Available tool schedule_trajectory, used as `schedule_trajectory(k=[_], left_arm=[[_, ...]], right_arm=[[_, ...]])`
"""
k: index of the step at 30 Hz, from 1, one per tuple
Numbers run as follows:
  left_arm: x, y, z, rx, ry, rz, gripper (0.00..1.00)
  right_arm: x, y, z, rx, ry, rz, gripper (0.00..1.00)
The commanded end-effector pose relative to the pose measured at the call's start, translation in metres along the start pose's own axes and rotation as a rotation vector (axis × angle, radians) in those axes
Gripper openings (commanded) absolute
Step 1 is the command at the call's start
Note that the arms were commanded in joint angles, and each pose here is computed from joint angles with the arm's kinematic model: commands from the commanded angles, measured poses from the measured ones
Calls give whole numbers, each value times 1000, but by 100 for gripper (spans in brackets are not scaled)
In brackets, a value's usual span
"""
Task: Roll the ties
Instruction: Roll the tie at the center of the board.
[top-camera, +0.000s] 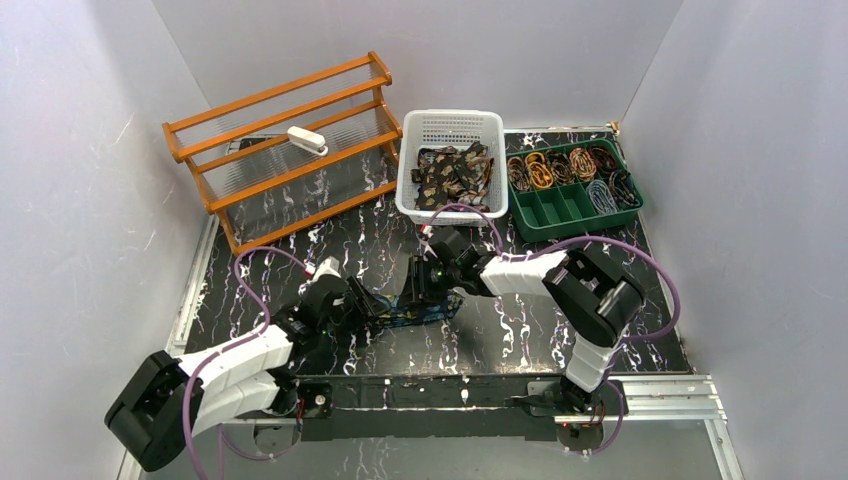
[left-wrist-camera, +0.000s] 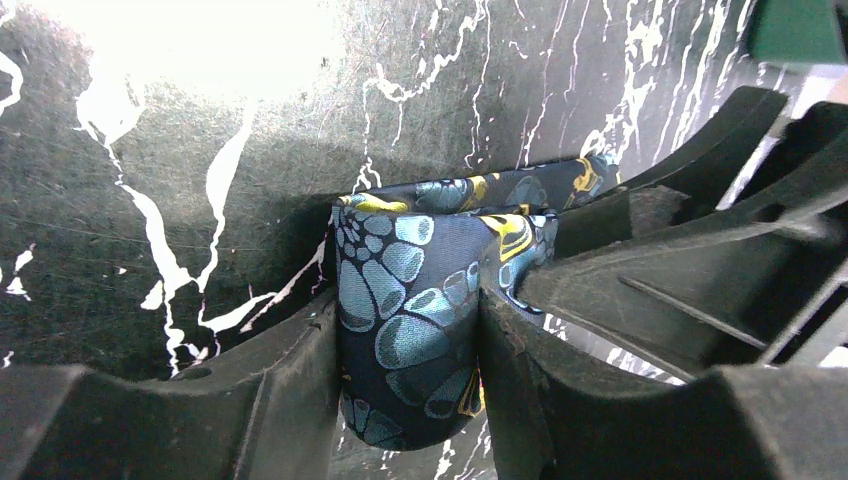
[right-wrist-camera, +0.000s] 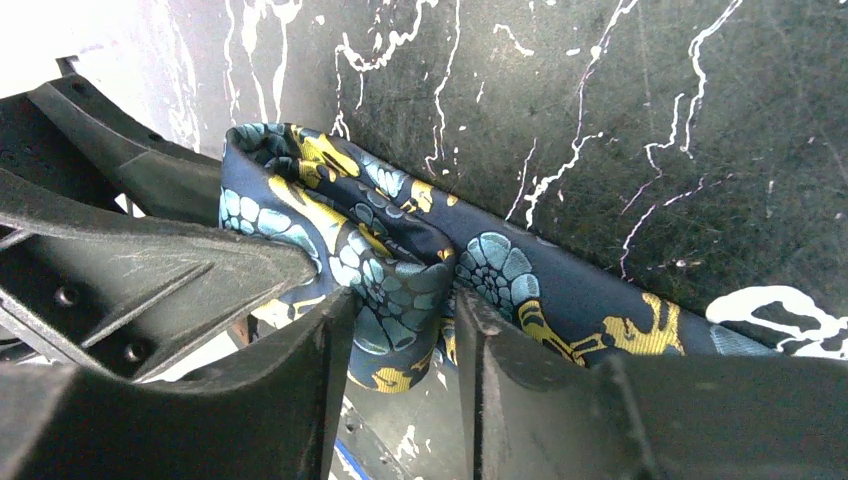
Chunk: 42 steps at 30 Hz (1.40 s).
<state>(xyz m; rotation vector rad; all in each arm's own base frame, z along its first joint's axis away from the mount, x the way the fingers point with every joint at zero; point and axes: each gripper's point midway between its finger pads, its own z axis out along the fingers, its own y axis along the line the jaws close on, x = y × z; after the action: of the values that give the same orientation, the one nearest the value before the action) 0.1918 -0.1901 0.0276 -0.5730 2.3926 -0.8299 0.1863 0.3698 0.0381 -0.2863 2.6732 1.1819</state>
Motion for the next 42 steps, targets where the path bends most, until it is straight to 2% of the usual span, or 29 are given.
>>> schedule_trajectory(k=[1, 5, 10, 14, 19, 27, 34, 42], left_arm=[[7, 42, -7, -187, 44, 131, 46], [0, 38, -10, -193, 19, 144, 45], [-11, 30, -17, -193, -17, 164, 45], [-17, 22, -22, -183, -23, 200, 45], [-18, 21, -24, -194, -16, 232, 42], [-42, 23, -39, -278, -98, 279, 37], [-52, 18, -40, -330, -121, 336, 34], [-66, 13, -55, -466, -195, 472, 35]], right_arm=[[-8, 19, -18, -3, 1, -83, 52], [-19, 29, -31, 5, -49, -123, 55], [-19, 1, -41, 128, -97, -147, 57], [-13, -18, -41, 200, -80, -150, 56], [-8, -20, -41, 195, -64, -146, 56], [-7, -17, -43, 179, -65, -148, 55], [1, -16, -36, 145, -34, -125, 55], [-6, -17, -43, 174, -72, -129, 55]])
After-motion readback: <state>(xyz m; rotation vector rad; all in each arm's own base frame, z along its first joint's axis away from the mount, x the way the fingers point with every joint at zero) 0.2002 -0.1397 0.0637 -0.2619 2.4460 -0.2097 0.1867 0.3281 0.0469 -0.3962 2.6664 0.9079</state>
